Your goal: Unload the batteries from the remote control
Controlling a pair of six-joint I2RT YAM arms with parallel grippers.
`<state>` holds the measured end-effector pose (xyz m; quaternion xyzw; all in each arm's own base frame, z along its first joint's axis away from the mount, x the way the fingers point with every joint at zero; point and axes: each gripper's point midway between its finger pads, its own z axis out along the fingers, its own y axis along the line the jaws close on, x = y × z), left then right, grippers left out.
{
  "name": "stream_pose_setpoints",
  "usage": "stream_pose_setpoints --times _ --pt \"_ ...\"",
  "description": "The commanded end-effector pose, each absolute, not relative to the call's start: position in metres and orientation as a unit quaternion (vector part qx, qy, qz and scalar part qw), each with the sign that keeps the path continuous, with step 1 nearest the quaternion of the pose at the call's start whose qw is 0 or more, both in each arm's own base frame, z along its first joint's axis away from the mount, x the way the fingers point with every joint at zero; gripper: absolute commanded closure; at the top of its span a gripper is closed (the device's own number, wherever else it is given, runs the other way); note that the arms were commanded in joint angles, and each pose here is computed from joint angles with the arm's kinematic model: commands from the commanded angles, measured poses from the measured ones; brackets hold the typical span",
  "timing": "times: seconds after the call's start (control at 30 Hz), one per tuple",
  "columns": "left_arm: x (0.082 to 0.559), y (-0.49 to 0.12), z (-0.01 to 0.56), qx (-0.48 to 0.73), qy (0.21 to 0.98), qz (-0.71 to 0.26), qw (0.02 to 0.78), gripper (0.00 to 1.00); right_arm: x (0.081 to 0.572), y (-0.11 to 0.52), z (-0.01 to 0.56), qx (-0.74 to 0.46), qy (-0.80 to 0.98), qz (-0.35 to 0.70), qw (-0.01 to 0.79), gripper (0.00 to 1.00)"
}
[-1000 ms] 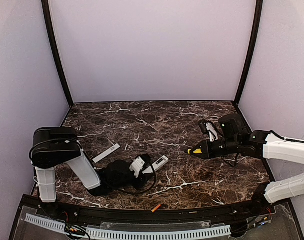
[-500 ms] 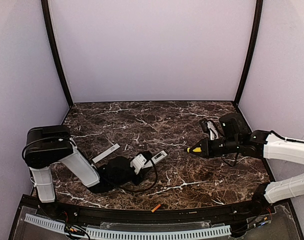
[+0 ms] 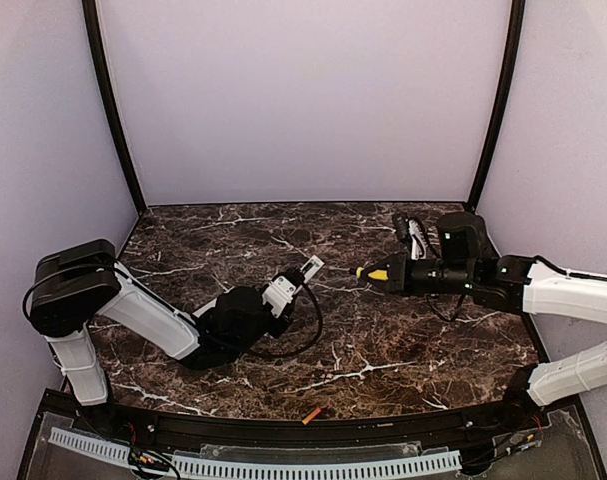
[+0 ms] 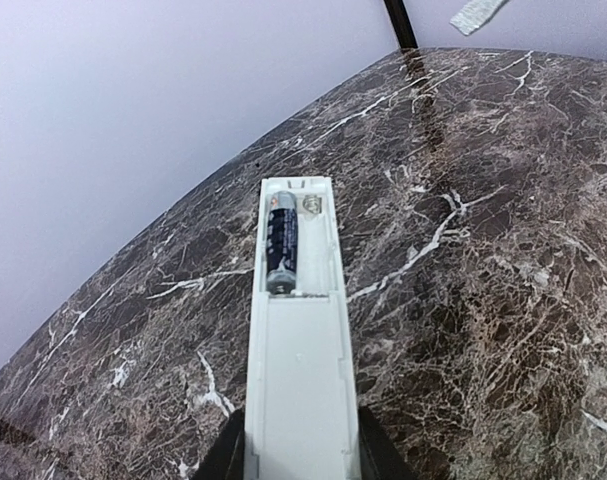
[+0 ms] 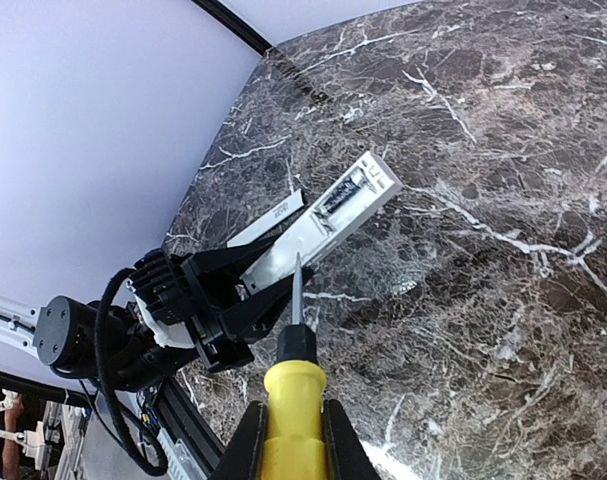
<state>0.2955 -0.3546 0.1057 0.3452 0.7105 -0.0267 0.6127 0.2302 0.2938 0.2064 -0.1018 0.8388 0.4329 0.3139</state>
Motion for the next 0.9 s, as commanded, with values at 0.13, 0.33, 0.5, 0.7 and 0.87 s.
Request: stream_pose_setpoints --times 0.13,0.33,0.5,0.7,0.87 --pt "0.287 -0.359 0.125 0.347 0.693 -0.084 0.626 1.0 0.24 0.325 0.23 -0.102 0.811 0.468 0.337 1.0" --pt "0.277 -0.354 0.133 0.337 0.678 -0.116 0.643 1.0 0.246 0.33 0.221 -0.087 0.84 0.419 0.333 1.0" --pt "0.269 -0.354 0.14 0.332 0.668 -0.148 0.649 1.0 0.246 0.328 0.21 -0.044 0.852 0.415 0.316 1.0" --pt "0.262 -0.354 0.137 0.33 0.667 -0.177 0.645 1.0 0.243 0.335 0.197 -0.013 0.861 0.413 0.298 1.0" --pt "0.258 -0.354 0.137 0.322 0.665 -0.199 0.644 1.0 0.243 0.337 0.193 0.003 0.864 0.406 0.299 1.0"
